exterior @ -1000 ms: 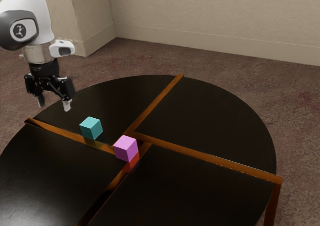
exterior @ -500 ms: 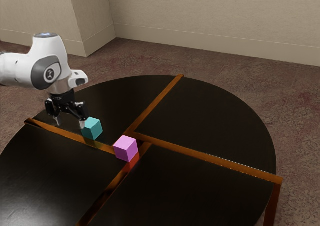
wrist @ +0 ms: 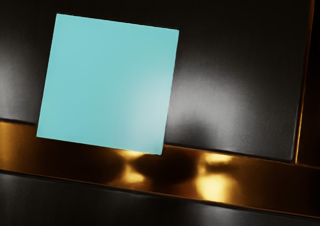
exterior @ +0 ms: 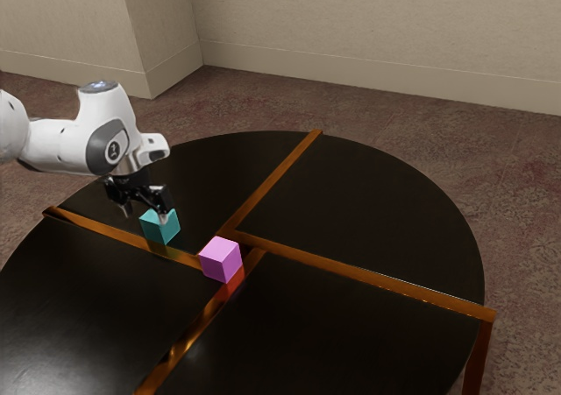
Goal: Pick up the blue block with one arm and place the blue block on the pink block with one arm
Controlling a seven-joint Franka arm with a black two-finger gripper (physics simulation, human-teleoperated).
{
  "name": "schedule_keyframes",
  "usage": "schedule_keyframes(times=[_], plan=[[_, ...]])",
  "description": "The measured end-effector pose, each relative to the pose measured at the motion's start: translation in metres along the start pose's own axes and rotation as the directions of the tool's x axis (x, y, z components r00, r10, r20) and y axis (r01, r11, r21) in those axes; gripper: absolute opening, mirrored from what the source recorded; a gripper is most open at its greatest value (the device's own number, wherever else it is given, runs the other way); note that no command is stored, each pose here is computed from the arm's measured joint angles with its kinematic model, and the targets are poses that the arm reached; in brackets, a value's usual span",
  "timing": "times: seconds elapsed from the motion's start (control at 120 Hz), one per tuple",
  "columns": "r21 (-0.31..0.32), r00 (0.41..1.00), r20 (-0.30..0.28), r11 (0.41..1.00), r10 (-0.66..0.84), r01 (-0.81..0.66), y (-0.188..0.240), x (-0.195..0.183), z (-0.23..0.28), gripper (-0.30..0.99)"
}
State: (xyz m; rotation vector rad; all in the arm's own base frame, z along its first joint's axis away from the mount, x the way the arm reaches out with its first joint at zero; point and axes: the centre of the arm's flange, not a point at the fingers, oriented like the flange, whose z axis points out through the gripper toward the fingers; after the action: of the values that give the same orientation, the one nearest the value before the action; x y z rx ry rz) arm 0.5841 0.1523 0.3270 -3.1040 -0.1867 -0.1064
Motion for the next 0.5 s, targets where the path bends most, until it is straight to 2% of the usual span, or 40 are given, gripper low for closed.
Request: schedule_keyframes(times=[0.183, 0.5], plan=[[0.005, 0.998, -0.035, 0.998, 0.060, -0.060, -0.005, 0.019, 0.012, 0.69], [-0.014, 0.993, -0.046, 0.994, 0.108, -0.109, -0.021, 0.032, 0.036, 0.69]])
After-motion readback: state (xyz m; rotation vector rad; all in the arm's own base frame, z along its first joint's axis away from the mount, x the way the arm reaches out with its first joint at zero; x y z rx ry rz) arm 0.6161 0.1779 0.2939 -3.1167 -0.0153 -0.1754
